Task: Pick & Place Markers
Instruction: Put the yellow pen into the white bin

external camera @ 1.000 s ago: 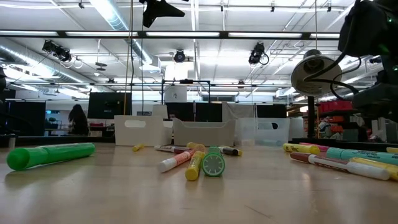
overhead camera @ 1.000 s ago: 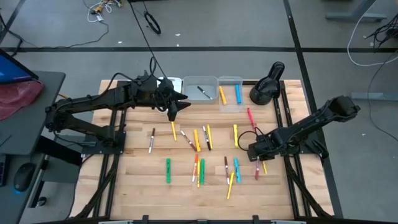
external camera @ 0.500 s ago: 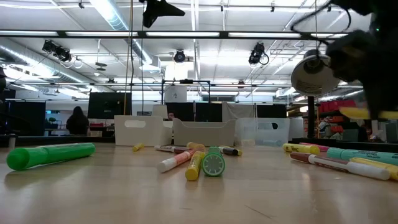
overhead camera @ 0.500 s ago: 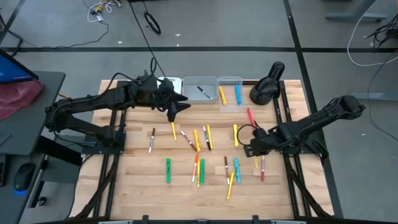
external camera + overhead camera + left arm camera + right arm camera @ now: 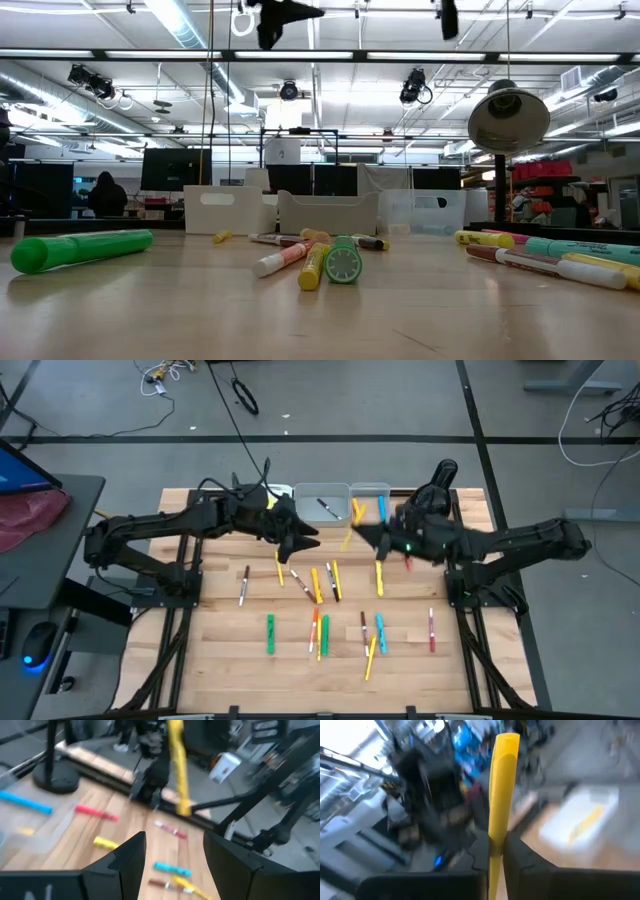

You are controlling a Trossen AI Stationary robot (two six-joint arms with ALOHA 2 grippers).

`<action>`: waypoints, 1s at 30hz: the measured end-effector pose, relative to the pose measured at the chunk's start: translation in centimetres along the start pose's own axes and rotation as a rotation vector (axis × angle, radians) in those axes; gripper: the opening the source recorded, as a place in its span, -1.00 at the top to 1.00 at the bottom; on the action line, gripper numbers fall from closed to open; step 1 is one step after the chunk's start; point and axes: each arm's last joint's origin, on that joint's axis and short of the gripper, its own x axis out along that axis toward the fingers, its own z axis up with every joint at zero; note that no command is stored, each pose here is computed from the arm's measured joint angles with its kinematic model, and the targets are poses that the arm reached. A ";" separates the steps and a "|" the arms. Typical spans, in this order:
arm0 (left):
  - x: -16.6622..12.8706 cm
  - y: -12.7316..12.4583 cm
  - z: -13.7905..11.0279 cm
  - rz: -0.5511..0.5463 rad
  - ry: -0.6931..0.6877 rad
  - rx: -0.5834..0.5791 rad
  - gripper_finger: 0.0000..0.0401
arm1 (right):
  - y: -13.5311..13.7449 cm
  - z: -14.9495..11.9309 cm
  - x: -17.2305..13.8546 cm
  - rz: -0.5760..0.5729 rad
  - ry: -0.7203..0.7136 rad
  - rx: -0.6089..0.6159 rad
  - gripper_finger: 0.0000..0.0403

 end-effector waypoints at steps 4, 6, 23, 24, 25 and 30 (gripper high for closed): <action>1.3 0.0 0.6 -0.052 -0.091 0.009 -0.02 | 0.7 2.2 1.5 -0.019 -0.021 -0.119 0.91; 1.8 0.0 0.8 -0.062 -0.133 0.014 -0.02 | 0.9 2.6 2.3 0.003 -0.013 -0.138 0.91; 3.1 0.8 0.5 0.011 -0.166 0.030 0.70 | 0.8 1.8 3.9 0.027 0.045 -0.150 0.81; 3.1 0.8 0.5 0.006 -0.161 0.030 0.82 | 0.8 1.8 3.9 0.025 0.048 -0.152 0.77; 3.1 0.8 0.5 0.001 -0.153 0.029 0.84 | 0.7 1.7 3.9 0.020 0.054 -0.154 0.73; 0.8 2.5 0.1 0.180 -0.050 -0.129 0.84 | 0.1 1.7 2.9 -0.034 0.142 -0.153 0.50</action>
